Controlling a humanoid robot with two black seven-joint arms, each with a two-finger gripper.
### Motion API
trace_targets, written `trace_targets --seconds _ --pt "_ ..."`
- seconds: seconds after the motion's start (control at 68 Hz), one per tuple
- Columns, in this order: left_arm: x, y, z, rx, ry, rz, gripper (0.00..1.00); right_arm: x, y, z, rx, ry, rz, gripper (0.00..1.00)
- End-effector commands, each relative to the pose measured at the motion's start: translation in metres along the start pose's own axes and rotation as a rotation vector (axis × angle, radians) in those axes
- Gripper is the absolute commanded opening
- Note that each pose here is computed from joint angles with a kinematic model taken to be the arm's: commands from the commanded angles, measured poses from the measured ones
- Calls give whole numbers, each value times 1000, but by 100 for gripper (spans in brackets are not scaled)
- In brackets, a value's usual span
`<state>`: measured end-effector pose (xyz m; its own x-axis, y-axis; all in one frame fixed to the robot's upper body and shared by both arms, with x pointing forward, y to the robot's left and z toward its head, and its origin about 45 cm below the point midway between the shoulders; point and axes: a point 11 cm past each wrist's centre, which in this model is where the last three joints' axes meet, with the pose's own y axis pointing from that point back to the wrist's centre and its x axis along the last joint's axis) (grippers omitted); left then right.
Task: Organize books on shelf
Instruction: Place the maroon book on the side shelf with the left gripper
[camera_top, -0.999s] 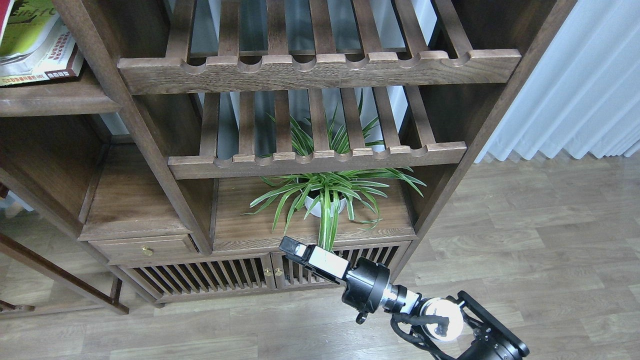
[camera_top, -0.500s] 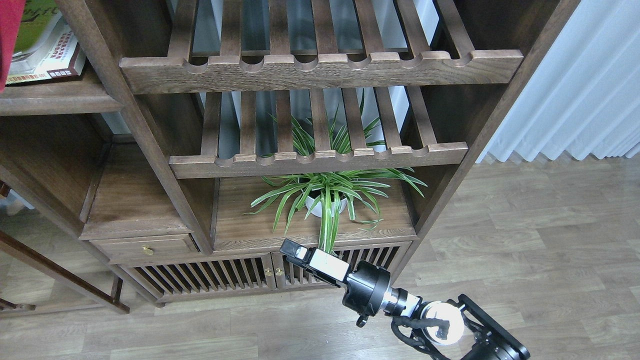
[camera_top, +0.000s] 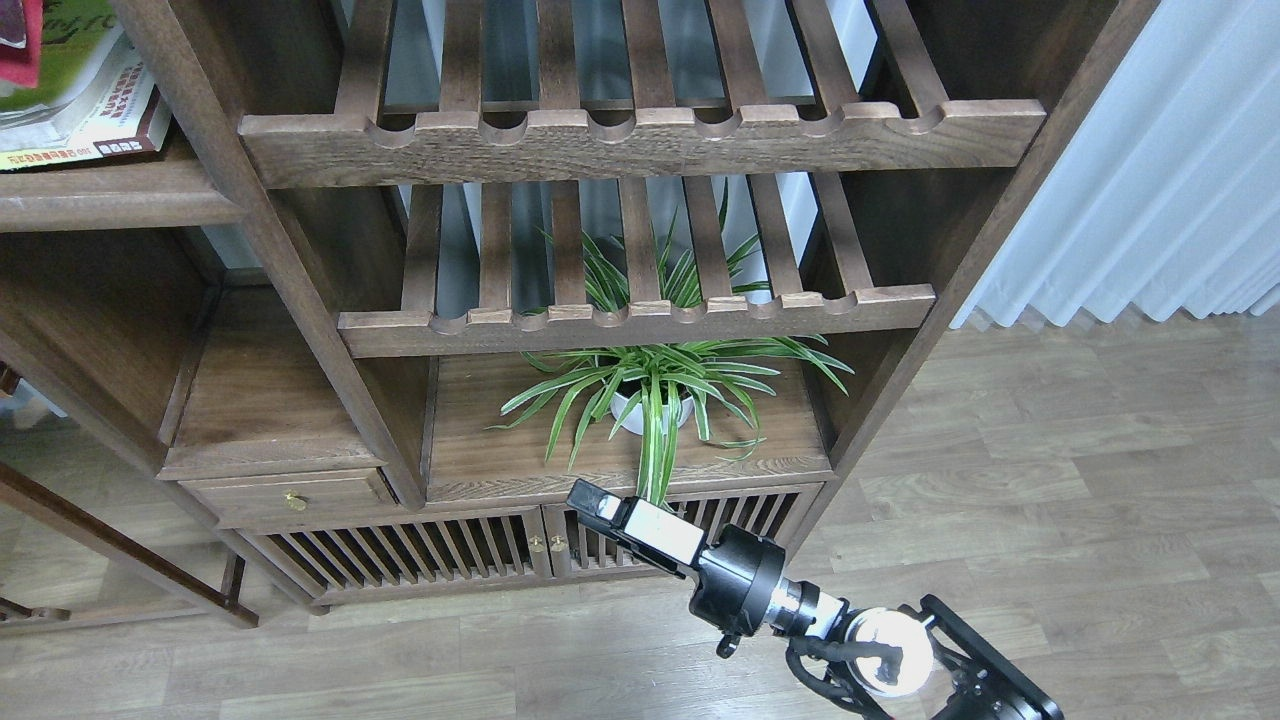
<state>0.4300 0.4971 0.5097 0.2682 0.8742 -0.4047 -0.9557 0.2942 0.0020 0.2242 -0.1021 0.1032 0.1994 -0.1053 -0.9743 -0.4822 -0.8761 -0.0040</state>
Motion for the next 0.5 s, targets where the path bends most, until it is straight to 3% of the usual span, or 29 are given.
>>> trace_targets --seconds 0.0,0.206,0.338,0.485 --pt "2 -8 -1 -8 15 6 1 0 0 0 -1 0 0 100" --pt "6 -18 -8 -9 36 20 6 0 -1 2 -6 -1 -1 100" --pt "6 -18 -7 -7 25 25 39 0 -1 2 -6 -1 -1 100" --pt "8 -16 1 -12 -11 51 56 0 -1 1 -6 0 -1 100"
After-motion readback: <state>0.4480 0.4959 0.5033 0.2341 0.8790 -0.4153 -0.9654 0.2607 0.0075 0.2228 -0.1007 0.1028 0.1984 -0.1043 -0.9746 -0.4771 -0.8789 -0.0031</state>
